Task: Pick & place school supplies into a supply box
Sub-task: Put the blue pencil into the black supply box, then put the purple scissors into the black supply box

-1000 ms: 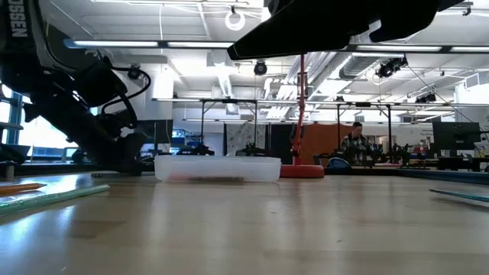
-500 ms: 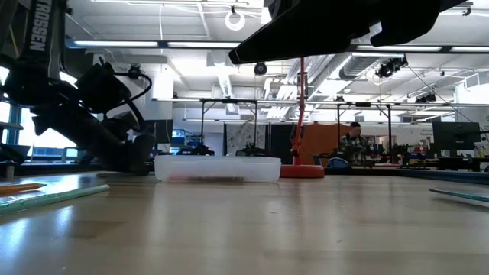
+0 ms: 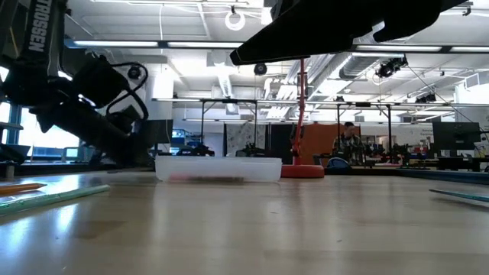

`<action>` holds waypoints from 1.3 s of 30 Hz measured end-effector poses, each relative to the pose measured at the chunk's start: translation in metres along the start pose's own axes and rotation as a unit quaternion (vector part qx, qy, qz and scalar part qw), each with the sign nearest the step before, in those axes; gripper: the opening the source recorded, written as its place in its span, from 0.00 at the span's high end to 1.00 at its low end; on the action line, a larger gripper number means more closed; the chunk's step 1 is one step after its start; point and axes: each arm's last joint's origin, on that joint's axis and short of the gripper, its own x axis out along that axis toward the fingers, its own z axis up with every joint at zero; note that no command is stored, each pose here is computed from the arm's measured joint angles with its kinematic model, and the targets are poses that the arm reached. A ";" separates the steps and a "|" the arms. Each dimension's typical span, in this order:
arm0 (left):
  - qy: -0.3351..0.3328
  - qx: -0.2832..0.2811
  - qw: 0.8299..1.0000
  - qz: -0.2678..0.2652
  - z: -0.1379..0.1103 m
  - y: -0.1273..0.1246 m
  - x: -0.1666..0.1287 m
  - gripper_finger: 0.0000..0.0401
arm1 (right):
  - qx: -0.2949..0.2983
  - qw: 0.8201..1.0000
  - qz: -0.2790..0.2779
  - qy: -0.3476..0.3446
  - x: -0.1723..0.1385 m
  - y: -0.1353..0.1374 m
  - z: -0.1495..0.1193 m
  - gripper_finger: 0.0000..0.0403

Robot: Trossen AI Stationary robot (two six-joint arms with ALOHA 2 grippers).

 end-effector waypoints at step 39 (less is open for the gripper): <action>0.019 -0.012 0.999 -0.029 0.026 -0.012 -0.011 0.76 | -0.047 0.999 -0.023 0.008 -0.035 0.016 0.016 0.78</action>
